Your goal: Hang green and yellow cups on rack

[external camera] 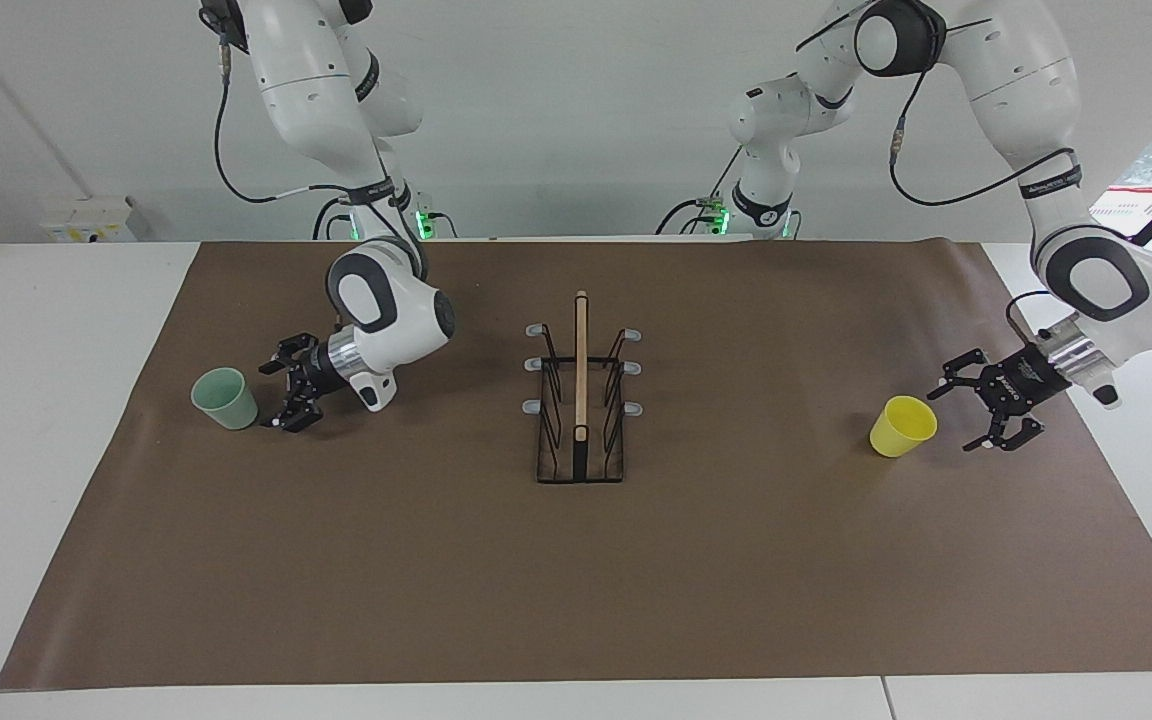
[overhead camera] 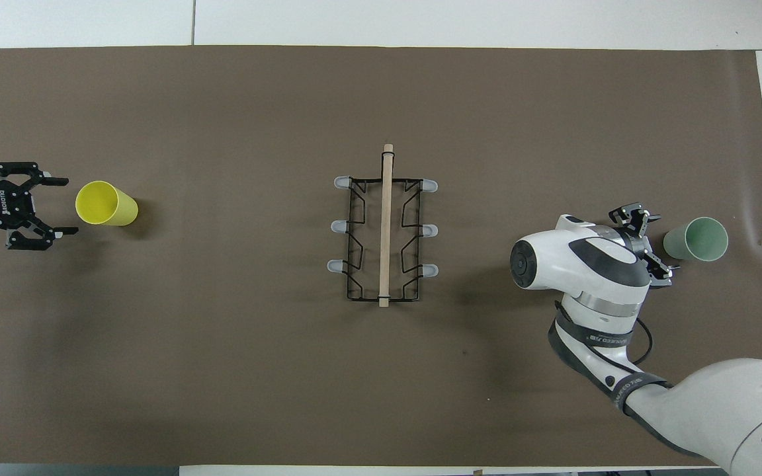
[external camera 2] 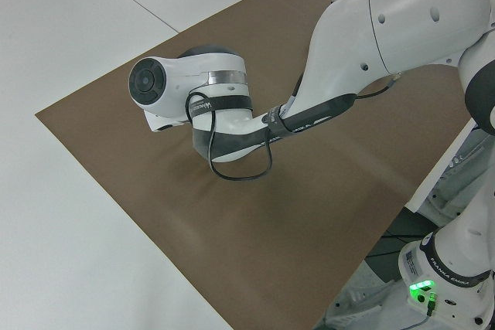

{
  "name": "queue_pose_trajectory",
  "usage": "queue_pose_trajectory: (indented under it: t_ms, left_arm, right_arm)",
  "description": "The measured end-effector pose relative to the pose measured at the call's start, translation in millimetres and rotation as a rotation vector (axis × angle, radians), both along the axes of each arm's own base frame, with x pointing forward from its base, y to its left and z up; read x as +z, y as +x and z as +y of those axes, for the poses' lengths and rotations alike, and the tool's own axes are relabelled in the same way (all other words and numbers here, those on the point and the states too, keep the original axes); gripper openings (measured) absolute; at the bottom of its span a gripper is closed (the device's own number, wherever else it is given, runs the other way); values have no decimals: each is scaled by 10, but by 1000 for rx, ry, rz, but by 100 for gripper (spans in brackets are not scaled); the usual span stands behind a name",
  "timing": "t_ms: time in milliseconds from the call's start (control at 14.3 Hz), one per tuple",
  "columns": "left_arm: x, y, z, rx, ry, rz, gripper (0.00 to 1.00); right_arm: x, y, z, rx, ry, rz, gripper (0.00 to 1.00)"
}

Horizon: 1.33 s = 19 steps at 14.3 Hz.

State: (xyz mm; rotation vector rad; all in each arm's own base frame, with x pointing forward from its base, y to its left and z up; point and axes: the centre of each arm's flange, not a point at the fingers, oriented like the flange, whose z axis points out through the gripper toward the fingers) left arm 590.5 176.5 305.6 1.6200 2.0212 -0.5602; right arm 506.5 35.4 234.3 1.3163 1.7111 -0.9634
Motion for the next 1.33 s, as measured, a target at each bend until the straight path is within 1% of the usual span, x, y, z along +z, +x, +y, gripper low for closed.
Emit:
queue_pose_trajectory:
  t_ms: [210,349,419,559,768,908,1118,1188,1257,1327]
  left_arm:
    - [-165,-118,-171,66,-21,-18,100]
    - [-237,-195,-198,131,-65,-59,100]
    - [-292,-250,-219,147,-75,-74,100]
    - [-376,-317,-301,182,-85,-88,100]
    - [-399,-323,-456,199,-104,-105,100]
    - [-410,-355,-468,216,-127,-122,100]
    - [-440,-389,-484,228,-138,-129,100]
    - [-435,-391,-486,229,-138,-131,89]
    - [-419,-389,-491,227,-138,-134,78]
    - [-390,-383,-498,225,-138,-141,68]
  right_arm:
    - [-46,-21,-45,-25,-4,-77,100]
    - [-66,-17,-128,-16,-22,-108,100]
    - [-81,-11,-185,-15,-22,-113,100]
    - [-102,2,-303,-15,-16,-125,100]
    - [-132,-8,-435,-18,-13,-139,100]
    - [-150,-24,-502,-18,-17,-136,100]
    - [-168,-40,-608,-14,-30,-142,100]
    - [-170,-38,-651,-8,-35,-145,100]
    - [-169,-35,-684,-6,-37,-148,97]
    - [-169,-33,-701,-6,-37,-151,93]
